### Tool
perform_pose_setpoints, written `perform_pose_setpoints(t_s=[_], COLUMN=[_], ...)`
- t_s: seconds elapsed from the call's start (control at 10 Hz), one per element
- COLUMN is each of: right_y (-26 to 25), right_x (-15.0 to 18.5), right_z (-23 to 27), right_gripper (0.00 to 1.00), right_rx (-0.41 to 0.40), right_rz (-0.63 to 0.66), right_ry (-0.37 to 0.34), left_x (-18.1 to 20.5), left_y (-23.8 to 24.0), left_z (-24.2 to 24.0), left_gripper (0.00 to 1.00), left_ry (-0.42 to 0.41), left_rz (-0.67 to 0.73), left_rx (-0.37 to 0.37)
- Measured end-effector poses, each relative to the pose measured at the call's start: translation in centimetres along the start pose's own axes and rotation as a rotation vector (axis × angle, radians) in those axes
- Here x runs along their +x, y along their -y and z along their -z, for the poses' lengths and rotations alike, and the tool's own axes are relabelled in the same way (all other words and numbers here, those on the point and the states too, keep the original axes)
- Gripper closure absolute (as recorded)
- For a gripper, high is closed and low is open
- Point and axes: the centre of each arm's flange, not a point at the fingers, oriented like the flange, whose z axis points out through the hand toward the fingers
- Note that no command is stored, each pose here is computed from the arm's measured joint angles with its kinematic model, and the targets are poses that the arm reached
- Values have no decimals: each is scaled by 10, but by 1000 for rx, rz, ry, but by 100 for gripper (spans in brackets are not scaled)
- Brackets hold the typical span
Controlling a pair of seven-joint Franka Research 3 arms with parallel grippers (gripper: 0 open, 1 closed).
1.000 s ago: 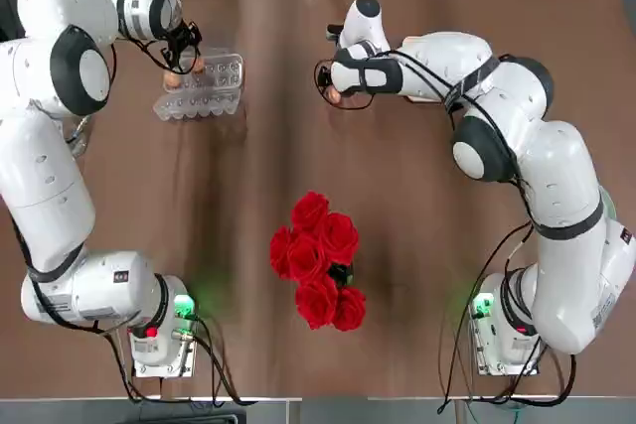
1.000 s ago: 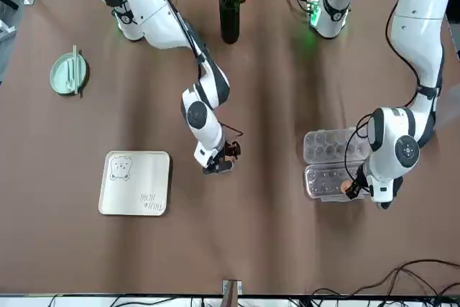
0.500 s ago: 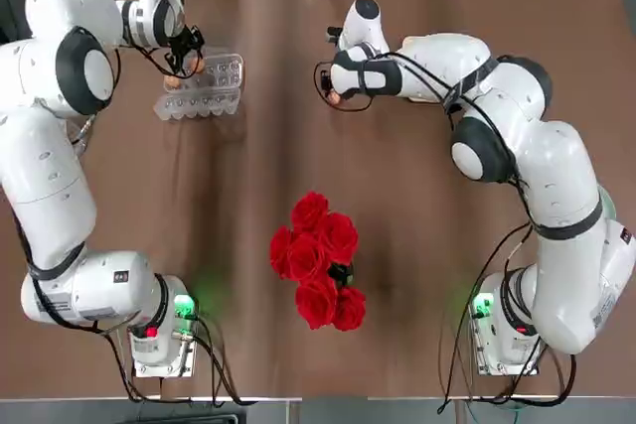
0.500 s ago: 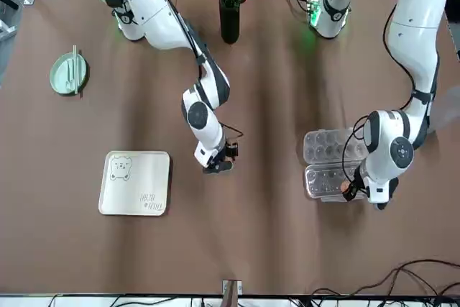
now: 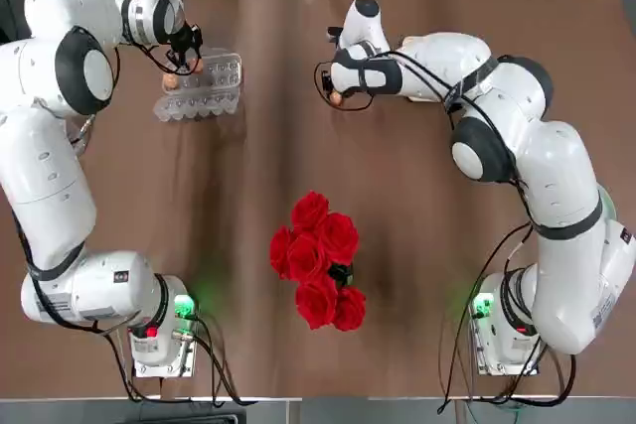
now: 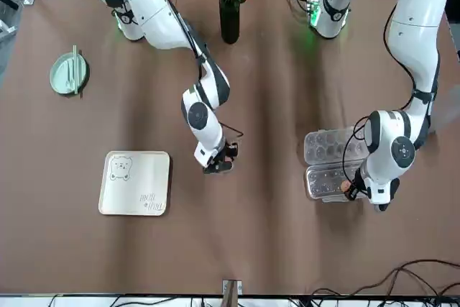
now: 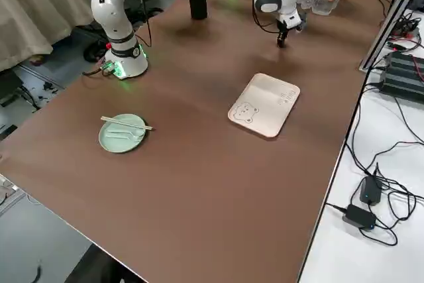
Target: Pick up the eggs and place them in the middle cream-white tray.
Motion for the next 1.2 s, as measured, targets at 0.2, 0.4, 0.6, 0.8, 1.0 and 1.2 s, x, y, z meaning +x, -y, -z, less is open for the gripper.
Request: perform_pose_setpoints(t_s=[0.2,0.4,0.6,0.8,1.0,1.2], right_y=[-21,-44,-84,-139,-213,-294], right_x=[8,29,56,81,88,89], right_z=[15,63,123,178,222,235], right_gripper=[51,51,51,51,51,51], right_rx=[-88,-177,-261,-313,-365,-376], right_rz=[-15,-46,-110,-108,-52,25], right_ry=[124,229,259,227,308,370], left_x=[1,2,2,-4,-6,-7], left_y=[-1,-1,-3,-7,-8,-8], left_z=[2,6,13,12,10,9], left_gripper=[55,58,59,62,61,51], left_ry=[-3,-6,-7,0,5,7], left_rz=[0,1,-1,-11,-15,-15], left_rx=[-3,-6,-5,0,5,7])
